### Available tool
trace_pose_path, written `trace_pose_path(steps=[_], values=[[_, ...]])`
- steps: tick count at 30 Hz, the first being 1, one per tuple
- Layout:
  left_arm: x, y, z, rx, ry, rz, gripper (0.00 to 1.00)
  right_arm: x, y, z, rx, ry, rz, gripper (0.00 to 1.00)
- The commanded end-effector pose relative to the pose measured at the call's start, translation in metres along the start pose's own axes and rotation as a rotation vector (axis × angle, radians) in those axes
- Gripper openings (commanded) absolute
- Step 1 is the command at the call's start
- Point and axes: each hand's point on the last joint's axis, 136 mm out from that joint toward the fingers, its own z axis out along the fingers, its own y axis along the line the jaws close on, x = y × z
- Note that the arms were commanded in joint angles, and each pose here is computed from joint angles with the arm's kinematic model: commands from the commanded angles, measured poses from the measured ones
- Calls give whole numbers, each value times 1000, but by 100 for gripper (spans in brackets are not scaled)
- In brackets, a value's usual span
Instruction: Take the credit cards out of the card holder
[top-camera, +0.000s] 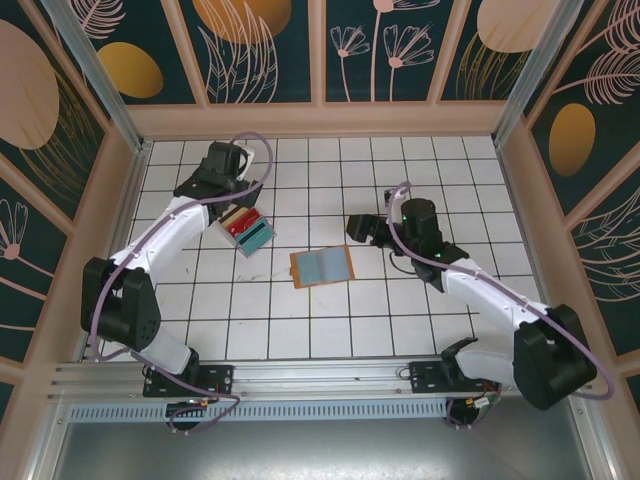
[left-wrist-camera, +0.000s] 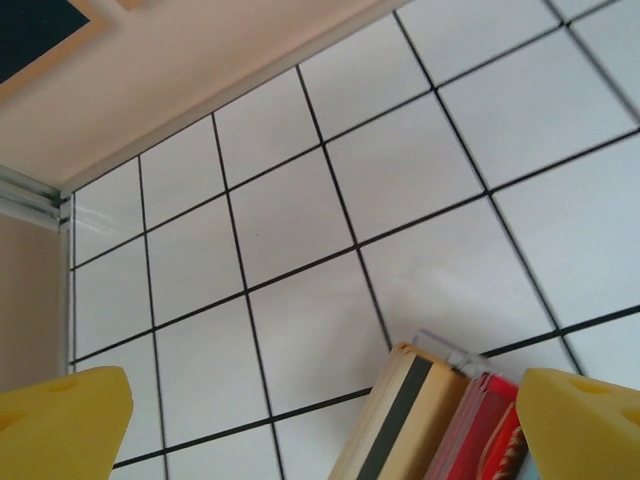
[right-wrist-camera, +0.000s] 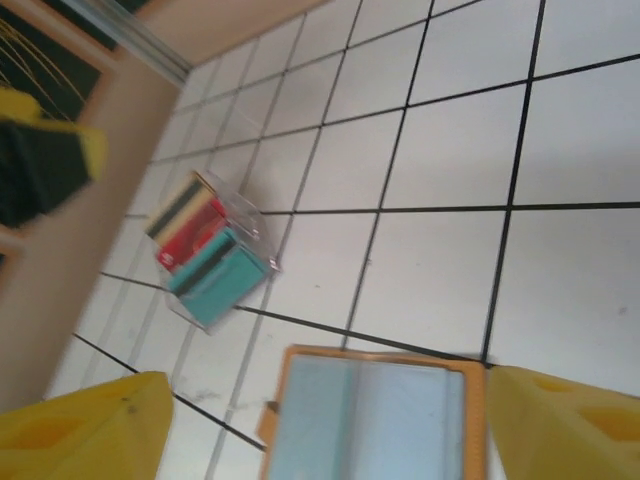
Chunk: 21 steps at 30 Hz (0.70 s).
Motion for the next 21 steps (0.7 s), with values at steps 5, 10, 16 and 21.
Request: trace_pose_path(steps=[5, 10, 16, 21], values=[[6, -19, -24, 156, 26, -289, 98, 27, -26, 26, 135, 105, -19, 46], [11, -49, -37, 338, 29, -490, 87, 49, -47, 38, 187, 162, 15, 39], [40, -81, -38, 483, 121, -739, 74, 83, -56, 51, 190, 250, 44, 33], [69, -120, -41, 571, 203, -844, 71, 105, -64, 59, 207, 312, 57, 32]])
